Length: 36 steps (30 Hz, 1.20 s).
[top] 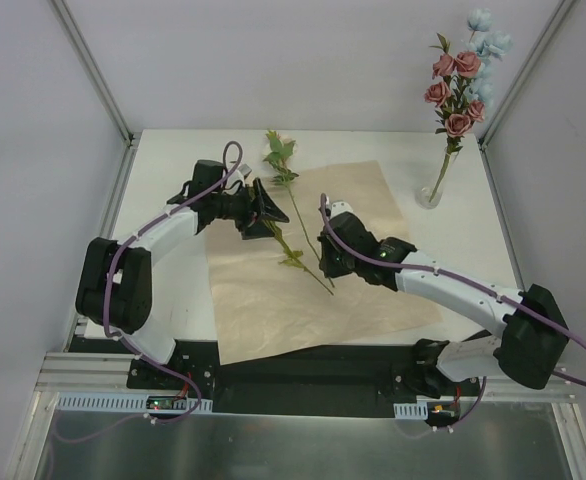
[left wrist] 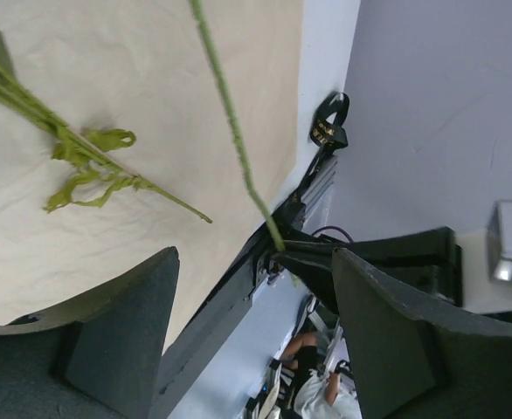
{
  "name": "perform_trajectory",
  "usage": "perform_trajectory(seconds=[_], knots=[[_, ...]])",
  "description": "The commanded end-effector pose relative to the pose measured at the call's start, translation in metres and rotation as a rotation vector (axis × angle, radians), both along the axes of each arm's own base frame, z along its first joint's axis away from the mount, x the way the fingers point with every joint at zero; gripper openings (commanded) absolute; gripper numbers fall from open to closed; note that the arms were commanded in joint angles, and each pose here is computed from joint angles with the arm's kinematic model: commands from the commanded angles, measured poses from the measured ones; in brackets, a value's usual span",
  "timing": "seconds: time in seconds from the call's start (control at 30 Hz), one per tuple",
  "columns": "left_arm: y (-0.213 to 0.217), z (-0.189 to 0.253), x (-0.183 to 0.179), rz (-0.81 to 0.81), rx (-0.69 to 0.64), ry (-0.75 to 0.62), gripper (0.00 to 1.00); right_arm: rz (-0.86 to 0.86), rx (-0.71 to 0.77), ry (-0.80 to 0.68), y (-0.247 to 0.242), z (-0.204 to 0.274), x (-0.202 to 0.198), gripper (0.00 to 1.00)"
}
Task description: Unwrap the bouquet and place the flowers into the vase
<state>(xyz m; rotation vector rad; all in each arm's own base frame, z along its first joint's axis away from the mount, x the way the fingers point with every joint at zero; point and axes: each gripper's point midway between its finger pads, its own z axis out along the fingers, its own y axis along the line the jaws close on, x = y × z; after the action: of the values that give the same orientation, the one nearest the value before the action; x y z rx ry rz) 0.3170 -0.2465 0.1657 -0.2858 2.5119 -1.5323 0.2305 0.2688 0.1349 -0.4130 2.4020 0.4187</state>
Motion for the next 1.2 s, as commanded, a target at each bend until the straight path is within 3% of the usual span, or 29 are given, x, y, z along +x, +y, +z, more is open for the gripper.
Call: perform_trajectory(seconds=[0.0, 0.23, 0.43, 0.57, 0.9, 0.93, 1.03, 1.13, 1.17], knots=[[-0.023, 0.011, -0.018, -0.109, -0.084, -0.024, 0.7, -0.066, 0.161, 0.035, 0.015, -0.003, -0.006, 0.0], [-0.031, -0.034, -0.028, -0.096, -0.057, 0.174, 0.71, -0.098, 0.246, 0.041, 0.03, 0.003, -0.009, 0.0], [-0.037, -0.044, -0.031, -0.112, -0.04, 0.18, 0.7, -0.077, 0.286, 0.027, 0.042, 0.018, -0.014, 0.0], [-0.043, -0.041, -0.034, -0.138, -0.04, 0.149, 0.62, -0.063, 0.303, 0.042, 0.051, 0.017, -0.02, 0.01], [-0.048, -0.041, -0.037, -0.167, -0.036, 0.119, 0.14, -0.001, 0.339, 0.039, 0.063, 0.027, -0.028, 0.01], [-0.048, -0.04, -0.036, -0.169, -0.032, 0.1, 0.0, 0.004, 0.336, 0.038, 0.062, 0.028, -0.029, 0.01], [-0.049, -0.03, -0.034, -0.179, -0.025, 0.025, 0.0, 0.006, 0.318, 0.022, 0.055, 0.033, -0.03, 0.1], [-0.052, -0.017, -0.035, -0.206, -0.01, -0.083, 0.0, 0.01, 0.3, -0.011, 0.041, 0.045, -0.03, 0.29], [-0.055, -0.012, -0.037, -0.218, -0.003, -0.116, 0.0, 0.003, 0.311, -0.03, 0.034, 0.055, -0.03, 0.4]])
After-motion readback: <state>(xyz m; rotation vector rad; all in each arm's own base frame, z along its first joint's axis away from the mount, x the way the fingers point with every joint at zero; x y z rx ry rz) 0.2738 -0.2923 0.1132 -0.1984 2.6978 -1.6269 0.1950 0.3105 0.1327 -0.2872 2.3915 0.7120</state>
